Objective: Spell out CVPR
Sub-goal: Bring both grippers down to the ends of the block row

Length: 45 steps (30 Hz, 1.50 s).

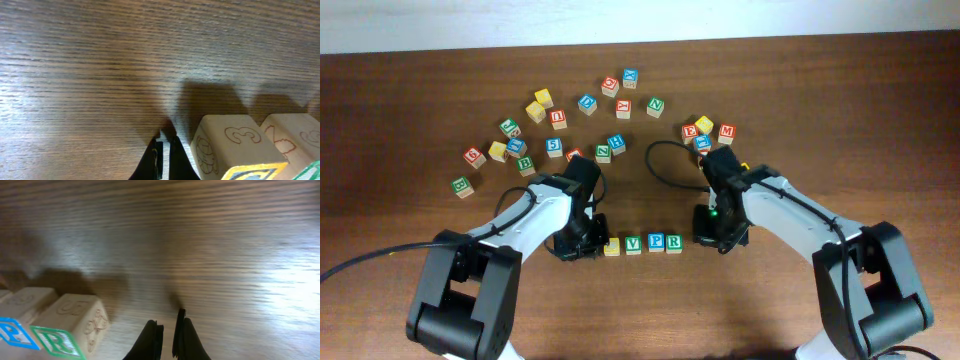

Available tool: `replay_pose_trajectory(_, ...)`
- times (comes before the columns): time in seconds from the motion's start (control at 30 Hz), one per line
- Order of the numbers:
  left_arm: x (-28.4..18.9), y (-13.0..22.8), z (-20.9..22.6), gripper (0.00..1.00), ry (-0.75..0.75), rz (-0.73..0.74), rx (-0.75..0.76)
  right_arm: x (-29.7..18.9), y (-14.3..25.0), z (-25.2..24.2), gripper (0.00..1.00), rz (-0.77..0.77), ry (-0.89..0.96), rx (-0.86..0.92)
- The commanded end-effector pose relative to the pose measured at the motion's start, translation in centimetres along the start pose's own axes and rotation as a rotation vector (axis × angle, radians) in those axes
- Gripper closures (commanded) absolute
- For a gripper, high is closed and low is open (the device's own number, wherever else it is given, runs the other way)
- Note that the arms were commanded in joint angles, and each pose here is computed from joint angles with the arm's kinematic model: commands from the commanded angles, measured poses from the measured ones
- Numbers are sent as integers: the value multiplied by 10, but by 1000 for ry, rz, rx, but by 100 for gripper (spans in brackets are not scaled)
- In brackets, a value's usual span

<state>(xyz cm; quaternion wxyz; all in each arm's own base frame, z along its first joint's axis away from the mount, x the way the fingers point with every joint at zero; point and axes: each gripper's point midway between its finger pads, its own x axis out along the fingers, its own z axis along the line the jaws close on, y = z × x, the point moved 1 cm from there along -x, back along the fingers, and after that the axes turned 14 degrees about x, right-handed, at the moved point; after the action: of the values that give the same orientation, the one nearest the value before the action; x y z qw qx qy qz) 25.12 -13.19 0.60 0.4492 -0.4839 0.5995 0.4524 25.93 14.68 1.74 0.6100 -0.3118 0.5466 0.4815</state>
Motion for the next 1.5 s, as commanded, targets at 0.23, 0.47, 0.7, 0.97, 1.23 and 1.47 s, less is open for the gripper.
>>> replay_pose_trajectory(0.23, 8, -1, -11, 100, 61, 8, 21, 11, 14, 18, 96, 12, -31, -21)
replay_pose_trajectory(0.47, 8, -1, -11, 100, 64, 8, 21, 11, 13, 26, 96, 14, -71, -30)
replay_pose_trajectory(0.7, 8, -5, -12, 100, 68, -8, 26, 12, 18, 30, 96, 16, -70, -52)
replay_pose_trajectory(0.97, 11, 0, -25, 100, 61, -2, 74, 15, 24, 42, 96, 3, -83, -69)
replay_pose_trajectory(1.23, 11, -6, -28, 100, 63, -28, 89, 15, 22, 45, 96, -5, -92, -84)
replay_pose_trajectory(1.47, 11, -8, -29, 100, 65, -37, 91, 15, 29, 47, 96, 36, -111, -78)
